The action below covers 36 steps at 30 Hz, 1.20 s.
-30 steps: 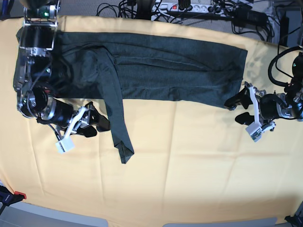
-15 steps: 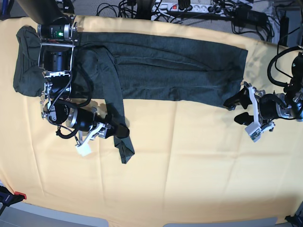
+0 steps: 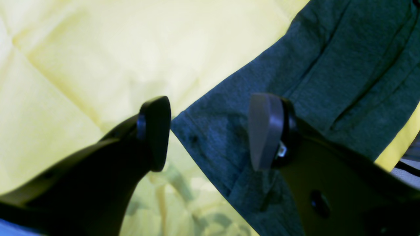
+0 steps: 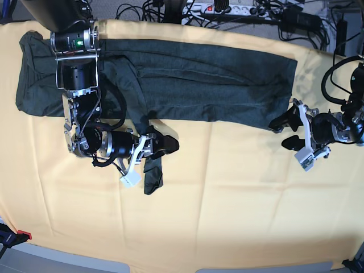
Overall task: Fold the T-shirt properly
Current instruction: 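Grasp the sleeve end with the right gripper, then drag the sleeve across the folded body toward the left gripper and release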
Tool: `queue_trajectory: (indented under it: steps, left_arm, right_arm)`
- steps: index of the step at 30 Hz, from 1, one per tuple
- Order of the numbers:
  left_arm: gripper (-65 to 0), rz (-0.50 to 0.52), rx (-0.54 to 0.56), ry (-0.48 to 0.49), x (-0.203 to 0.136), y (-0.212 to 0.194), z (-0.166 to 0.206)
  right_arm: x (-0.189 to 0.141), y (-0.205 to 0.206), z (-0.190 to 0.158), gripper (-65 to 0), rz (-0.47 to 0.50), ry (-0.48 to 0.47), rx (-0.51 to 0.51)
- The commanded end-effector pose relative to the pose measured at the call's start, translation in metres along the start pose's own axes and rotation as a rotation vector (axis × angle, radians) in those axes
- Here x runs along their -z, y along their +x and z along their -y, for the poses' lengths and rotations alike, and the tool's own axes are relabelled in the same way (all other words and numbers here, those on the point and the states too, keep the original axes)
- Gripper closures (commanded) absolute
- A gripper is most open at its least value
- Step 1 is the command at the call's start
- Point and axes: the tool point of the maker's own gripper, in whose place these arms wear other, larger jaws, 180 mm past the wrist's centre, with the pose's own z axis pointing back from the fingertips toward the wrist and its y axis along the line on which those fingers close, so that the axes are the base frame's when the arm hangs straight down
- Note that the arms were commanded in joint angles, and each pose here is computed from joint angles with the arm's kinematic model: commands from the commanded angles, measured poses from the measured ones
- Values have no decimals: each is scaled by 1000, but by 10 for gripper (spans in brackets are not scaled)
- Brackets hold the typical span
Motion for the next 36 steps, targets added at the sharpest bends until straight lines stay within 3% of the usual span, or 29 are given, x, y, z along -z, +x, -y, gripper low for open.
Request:
queue_trajectory:
  steps: [1,4,12,20,22,26,27,31,36]
  left_arm:
    - [-388,44,15,18,-10,15,-6]
    - [-388,44,15,18,-10,15,-6]
    - [-388,49,15,18,-10,16,-6]
    - [-388,51,15,18,-10,16,-6]
    - [-388,52,15,18,-10,16,-6]
    - [-388,60,15,18,-10,18,-6]
    - [-388,60,15,18,-10,18,-6]
    - [-388,57,17,21,-10,17,-7]
    - [-388,62,17,20,-10,18,-7]
  right_arm:
    - [-12,22,7,-416,27,-33,-40]
    - [-24,41,15,-416,56,-63,-62]
    - [-30,30,46,-416,-45,-238,-112]
    - [-19,15,39,-409,-29,-203,-94]
    - [-14,11,39,-333,-12,-210,-93]
    - [-10,5,44,-34,-5,-246,-127]
    - [-10,5,44,0,-8,-247,-138]
    - [-12,16,38,0,35,-211,-122]
    - [-17,36,-1,0,81,-64,-110]
